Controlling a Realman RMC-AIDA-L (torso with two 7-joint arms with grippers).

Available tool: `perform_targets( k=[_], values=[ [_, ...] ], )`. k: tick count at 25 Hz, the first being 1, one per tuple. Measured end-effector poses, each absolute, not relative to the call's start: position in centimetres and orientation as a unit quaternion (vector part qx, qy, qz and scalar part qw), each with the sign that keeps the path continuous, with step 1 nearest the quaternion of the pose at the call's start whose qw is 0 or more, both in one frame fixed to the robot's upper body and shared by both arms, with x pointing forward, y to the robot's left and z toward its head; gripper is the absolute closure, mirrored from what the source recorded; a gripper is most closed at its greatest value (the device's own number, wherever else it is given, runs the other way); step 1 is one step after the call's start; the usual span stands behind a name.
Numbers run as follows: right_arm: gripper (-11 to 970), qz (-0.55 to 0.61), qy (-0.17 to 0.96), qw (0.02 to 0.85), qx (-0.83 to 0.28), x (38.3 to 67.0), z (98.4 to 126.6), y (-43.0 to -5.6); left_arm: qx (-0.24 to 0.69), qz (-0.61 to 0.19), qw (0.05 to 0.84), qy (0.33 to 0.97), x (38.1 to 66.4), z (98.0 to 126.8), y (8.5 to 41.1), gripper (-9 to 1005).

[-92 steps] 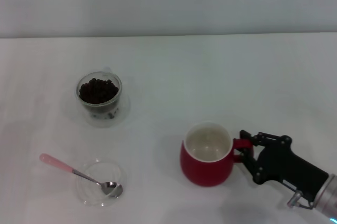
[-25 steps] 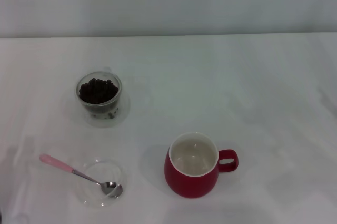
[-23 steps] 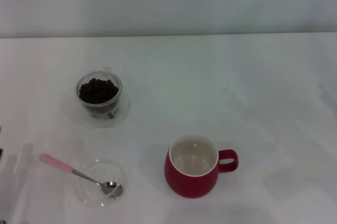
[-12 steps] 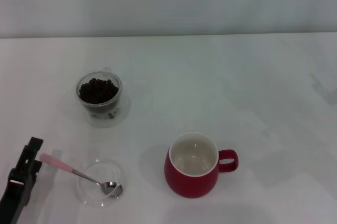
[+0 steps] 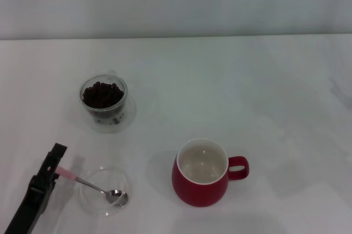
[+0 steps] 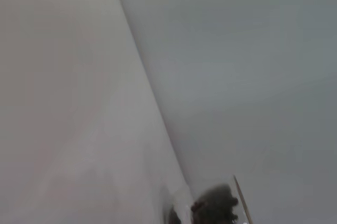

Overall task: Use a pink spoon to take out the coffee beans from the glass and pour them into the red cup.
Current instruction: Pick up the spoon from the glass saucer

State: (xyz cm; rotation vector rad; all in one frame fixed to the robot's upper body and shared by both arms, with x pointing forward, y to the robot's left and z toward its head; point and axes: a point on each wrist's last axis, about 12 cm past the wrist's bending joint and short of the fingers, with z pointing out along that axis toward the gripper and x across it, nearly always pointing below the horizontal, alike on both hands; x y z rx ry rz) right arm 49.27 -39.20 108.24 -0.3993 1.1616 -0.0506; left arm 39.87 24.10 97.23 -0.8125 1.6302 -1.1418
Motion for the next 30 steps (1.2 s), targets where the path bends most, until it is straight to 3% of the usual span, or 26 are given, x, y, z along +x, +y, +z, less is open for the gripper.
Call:
perform_targets(
  k=[21, 30],
  values=[
    [138, -0.022, 0.548, 0.818, -0.174, 47.1, 107.3, -39.1, -0.302, -0.466, 0.468, 0.687, 39.7, 97.0, 24.4, 206],
    [139, -0.016, 0.543, 0.822, -0.170, 46.8, 107.1, -38.6, -0.298, -0.453, 0.467, 0.699, 40.0, 96.7, 26.1, 438]
  ],
)
